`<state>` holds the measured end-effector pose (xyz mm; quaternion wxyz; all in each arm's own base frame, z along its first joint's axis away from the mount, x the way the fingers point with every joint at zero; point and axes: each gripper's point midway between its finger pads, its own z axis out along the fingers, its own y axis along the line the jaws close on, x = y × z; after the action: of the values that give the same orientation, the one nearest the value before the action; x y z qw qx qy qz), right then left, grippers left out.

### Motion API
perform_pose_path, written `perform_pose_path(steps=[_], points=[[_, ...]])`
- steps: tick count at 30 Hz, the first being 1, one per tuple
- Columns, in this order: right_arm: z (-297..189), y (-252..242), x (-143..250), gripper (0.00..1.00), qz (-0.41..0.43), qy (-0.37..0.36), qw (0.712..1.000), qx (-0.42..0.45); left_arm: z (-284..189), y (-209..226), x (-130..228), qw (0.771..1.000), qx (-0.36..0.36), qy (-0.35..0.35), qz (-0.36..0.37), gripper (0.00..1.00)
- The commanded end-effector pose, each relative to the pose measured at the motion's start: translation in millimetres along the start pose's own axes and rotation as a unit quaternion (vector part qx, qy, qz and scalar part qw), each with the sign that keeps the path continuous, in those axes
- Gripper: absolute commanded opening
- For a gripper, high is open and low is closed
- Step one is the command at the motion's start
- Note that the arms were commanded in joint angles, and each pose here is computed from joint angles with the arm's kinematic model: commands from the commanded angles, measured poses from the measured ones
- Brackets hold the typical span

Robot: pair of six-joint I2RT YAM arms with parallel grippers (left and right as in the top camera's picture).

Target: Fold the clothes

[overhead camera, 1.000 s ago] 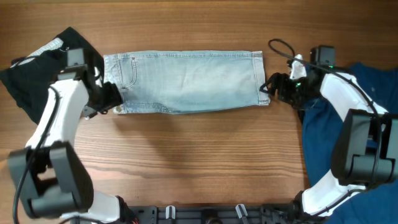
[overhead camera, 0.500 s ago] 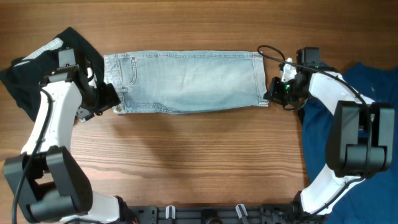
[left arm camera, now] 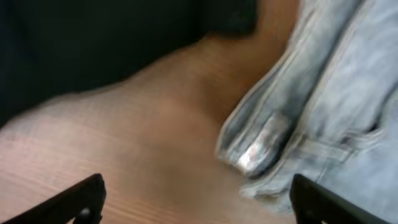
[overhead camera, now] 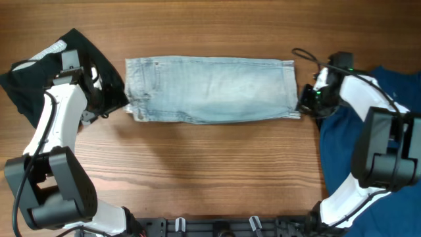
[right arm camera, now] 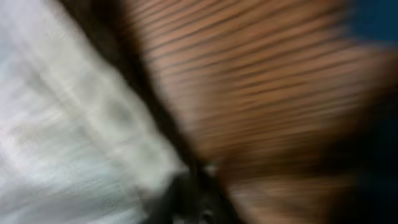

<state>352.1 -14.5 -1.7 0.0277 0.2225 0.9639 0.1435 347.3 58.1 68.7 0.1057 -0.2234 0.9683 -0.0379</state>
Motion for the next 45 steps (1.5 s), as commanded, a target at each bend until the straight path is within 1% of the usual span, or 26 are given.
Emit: perform_pose_path(steps=[1,5,8,12,14,17,18,20,21,22,23,24,26,27,28,30,31,34,35,36,38,39,41,42,45], points=[[5,-21,1,0.61,-0.002,0.01,1.0,0.011,17,-36,-9,0.993,0.108,0.004,0.055,0.98],[5,-18,5,0.64,-0.009,0.019,1.0,0.002,48,-56,-13,0.982,0.17,0.017,0.078,1.0],[5,-16,5,0.63,-0.009,0.02,1.0,-0.004,68,-63,-8,0.976,0.198,0.034,0.088,1.0],[5,-15,6,0.63,-0.009,0.02,1.0,-0.007,79,-82,6,0.953,0.268,0.055,0.131,1.0],[5,-16,6,0.63,-0.009,0.02,1.0,-0.006,85,-85,12,0.945,0.283,0.063,0.152,0.95],[5,-16,6,0.63,-0.009,0.02,1.0,-0.006,100,-86,22,0.943,0.278,0.078,0.165,0.85],[5,-16,6,0.63,-0.009,0.02,1.0,-0.006,105,-86,24,0.943,0.274,0.082,0.167,0.78],[5,-15,6,0.63,-0.008,0.02,1.0,-0.007,112,-89,28,0.944,0.272,0.09,0.165,0.56],[5,-16,6,0.63,-0.008,0.02,1.0,-0.006,112,-91,30,0.943,0.272,0.092,0.168,0.43],[5,-16,6,0.62,-0.008,0.02,1.0,-0.006,113,-91,30,0.944,0.268,0.092,0.17,0.34],[5,-16,6,0.63,-0.008,0.021,1.0,-0.006,114,-90,31,0.945,0.262,0.094,0.172,0.14],[5,-16,6,0.6,-0.009,0.02,1.0,-0.006,113,-89,31,0.948,0.256,0.096,0.165,0.04],[5,-16,6,0.53,-0.008,0.02,1.0,-0.006,110,-72,23,0.966,0.203,0.103,0.12,0.04],[5,-15,6,0.52,-0.008,0.021,1.0,-0.006,105,-61,18,0.974,0.173,0.103,0.101,0.04],[5,-15,7,0.52,-0.008,0.022,1.0,-0.008,95,-48,8,0.982,0.139,0.097,0.081,0.04],[5,-15,8,0.53,-0.008,0.025,1.0,-0.009,70,-36,-8,0.988,0.108,0.085,0.073,0.04],[5,-15,9,0.53,-0.009,0.027,1.0,-0.008,47,-29,-21,0.991,0.09,0.072,0.07,0.04],[5,-15,10,0.57,-0.01,0.029,0.999,-0.008,-12,-27,-51,0.994,0.075,0.026,0.07,0.04],[5,-15,10,0.57,-0.01,0.03,0.999,-0.008,-42,-36,-63,0.993,0.085,-0.002,0.077,0.04],[5,-15,11,0.58,-0.01,0.03,0.999,-0.008,-60,-44,-69,0.992,0.09,-0.022,0.082,0.04],[5,-16,11,0.59,-0.009,0.031,0.999,-0.007,-80,-63,-72,0.992,0.104,-0.048,0.06,0.04],[5,-16,11,0.59,-0.01,0.031,0.999,-0.007,-86,-76,-70,0.99,0.117,-0.053,0.053,0.04],[5,-16,11,0.6,-0.01,0.031,0.999,-0.007,-93,-104,-61,0.986,0.148,-0.051,0.062,0.04],[5,-16,11,0.61,-0.01,0.032,0.999,-0.007,-94,-121,-55,0.983,0.161,-0.048,0.075,0.04],[5,-16,11,0.61,-0.009,0.032,0.999,-0.007,-90,-163,-32,0.978,0.17,-0.035,0.118,0.04]])
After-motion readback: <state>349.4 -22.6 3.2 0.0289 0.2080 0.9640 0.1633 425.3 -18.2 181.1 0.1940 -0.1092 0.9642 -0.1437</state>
